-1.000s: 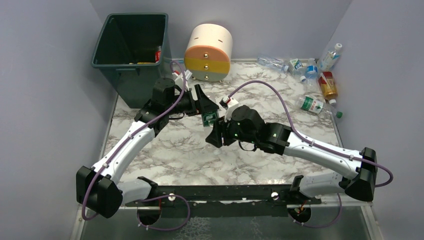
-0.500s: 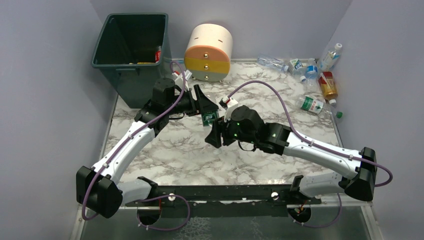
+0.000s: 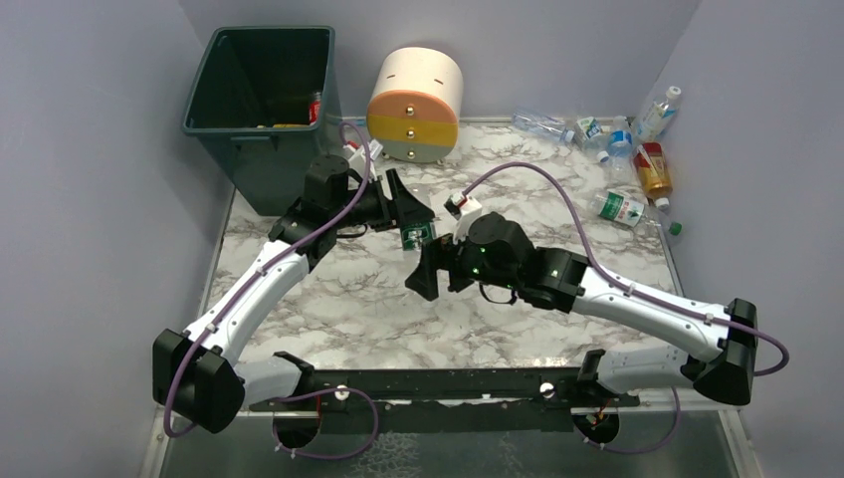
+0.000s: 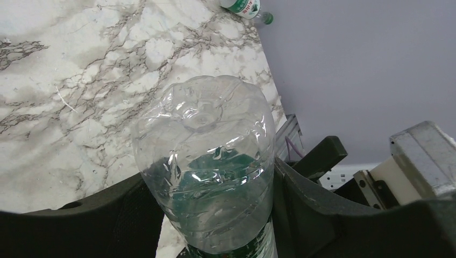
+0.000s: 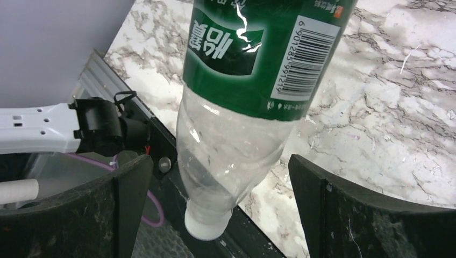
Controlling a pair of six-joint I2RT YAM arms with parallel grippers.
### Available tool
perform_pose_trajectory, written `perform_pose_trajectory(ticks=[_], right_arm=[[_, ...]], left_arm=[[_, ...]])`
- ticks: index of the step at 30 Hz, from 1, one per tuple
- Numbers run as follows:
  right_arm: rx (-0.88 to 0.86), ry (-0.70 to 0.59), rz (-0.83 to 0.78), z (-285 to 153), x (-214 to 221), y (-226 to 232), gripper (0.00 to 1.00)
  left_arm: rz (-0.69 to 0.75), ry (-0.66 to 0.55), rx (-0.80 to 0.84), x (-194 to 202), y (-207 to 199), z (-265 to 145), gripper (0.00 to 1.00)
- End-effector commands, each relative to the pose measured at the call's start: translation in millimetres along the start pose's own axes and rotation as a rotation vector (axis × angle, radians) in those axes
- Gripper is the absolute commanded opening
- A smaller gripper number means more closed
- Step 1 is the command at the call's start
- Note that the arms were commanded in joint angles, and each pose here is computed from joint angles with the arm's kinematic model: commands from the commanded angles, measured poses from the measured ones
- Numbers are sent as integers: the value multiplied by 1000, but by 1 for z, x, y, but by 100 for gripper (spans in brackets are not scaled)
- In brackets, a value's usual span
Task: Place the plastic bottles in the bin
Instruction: Pick up the plastic bottle at the center of the board.
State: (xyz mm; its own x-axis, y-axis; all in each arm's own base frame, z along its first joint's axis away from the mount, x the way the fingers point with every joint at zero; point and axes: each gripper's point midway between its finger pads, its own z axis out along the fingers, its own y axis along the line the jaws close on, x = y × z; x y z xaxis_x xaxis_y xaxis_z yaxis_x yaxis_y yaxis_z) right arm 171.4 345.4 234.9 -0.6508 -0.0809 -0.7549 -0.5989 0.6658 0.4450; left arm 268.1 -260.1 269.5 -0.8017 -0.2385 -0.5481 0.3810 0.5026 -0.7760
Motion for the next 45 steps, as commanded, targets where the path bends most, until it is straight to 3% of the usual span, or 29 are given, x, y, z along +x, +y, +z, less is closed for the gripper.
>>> perform_pose_trajectory(ticks=[1,7,17,28,35,45], right_arm=[[-26,-50,30,-22,-10,6,99],[-43,-85,93,-63,-18,9,99],[-23,-91,157,-90,1,-8,99],[-37,-43,189,-84,25,-13,99],[-53,-5,209,-75,43,-15,99],[-57,37,211,-76,56,-18,99]], left_arm=[[50,-19,-2,-12,-4,1,52],[107,-59,-15,-45,-16,1,52],[188,-245,-37,-168,-34,-24,52],[239,-647,-14,-324,-35,-125,52],[228,-842,112,-357,-45,-179,52],[276,-1032,25,-388,-20,-258,53]])
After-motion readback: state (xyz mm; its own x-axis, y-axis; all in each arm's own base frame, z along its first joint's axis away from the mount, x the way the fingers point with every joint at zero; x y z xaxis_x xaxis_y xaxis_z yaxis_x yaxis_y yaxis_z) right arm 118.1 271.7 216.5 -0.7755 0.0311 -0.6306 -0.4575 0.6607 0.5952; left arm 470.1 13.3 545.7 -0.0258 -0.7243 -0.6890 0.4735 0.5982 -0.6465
